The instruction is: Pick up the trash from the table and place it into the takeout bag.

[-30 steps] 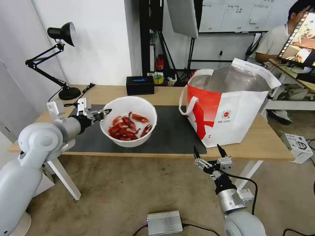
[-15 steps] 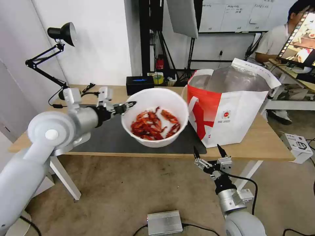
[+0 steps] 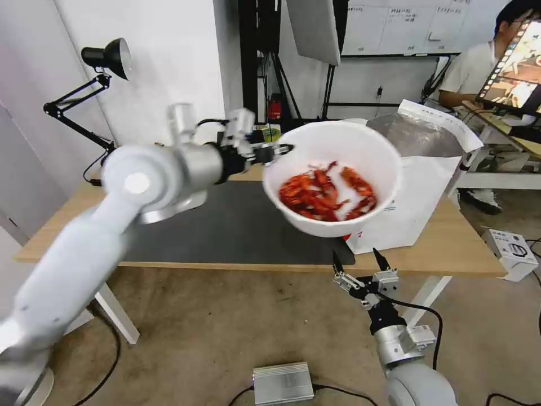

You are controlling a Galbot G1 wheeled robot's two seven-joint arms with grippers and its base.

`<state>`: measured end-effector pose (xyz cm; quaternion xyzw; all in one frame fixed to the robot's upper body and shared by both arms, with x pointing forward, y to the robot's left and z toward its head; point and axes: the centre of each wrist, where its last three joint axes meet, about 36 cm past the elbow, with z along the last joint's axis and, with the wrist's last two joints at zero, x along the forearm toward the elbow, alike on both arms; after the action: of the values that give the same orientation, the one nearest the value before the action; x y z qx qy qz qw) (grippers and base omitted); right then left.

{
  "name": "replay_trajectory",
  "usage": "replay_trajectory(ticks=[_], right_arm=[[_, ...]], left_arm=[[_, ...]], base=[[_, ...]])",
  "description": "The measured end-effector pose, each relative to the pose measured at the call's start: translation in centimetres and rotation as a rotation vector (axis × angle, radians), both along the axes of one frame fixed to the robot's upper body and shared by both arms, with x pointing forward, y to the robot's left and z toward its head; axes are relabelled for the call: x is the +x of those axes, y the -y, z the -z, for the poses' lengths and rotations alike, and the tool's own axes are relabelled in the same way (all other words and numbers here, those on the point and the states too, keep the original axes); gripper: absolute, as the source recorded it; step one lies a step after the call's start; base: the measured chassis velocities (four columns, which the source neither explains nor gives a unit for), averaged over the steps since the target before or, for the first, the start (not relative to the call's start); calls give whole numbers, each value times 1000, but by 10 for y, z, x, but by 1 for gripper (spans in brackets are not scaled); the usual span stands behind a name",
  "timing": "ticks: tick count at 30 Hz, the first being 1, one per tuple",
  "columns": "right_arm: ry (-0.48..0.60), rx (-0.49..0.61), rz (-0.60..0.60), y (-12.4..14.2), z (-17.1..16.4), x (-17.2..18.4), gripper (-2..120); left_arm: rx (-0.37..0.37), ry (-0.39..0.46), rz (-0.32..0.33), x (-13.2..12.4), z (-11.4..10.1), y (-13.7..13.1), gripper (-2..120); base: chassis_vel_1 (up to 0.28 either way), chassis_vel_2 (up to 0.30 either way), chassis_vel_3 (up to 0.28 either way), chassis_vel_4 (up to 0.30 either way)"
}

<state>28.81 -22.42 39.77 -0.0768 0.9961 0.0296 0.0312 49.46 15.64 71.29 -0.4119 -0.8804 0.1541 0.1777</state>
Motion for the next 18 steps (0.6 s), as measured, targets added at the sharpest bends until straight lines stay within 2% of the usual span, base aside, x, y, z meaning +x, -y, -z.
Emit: replay_trajectory(ticks=[6,18], right_arm=[[0,0,0,0,0,0,100],[0,0,0,0,0,0,100]], left_arm=[[-18,-10,46,11,-4,32,0],[-25,-5,75,38,-27,88,0]], base=[[0,0,0,0],[0,0,0,0]])
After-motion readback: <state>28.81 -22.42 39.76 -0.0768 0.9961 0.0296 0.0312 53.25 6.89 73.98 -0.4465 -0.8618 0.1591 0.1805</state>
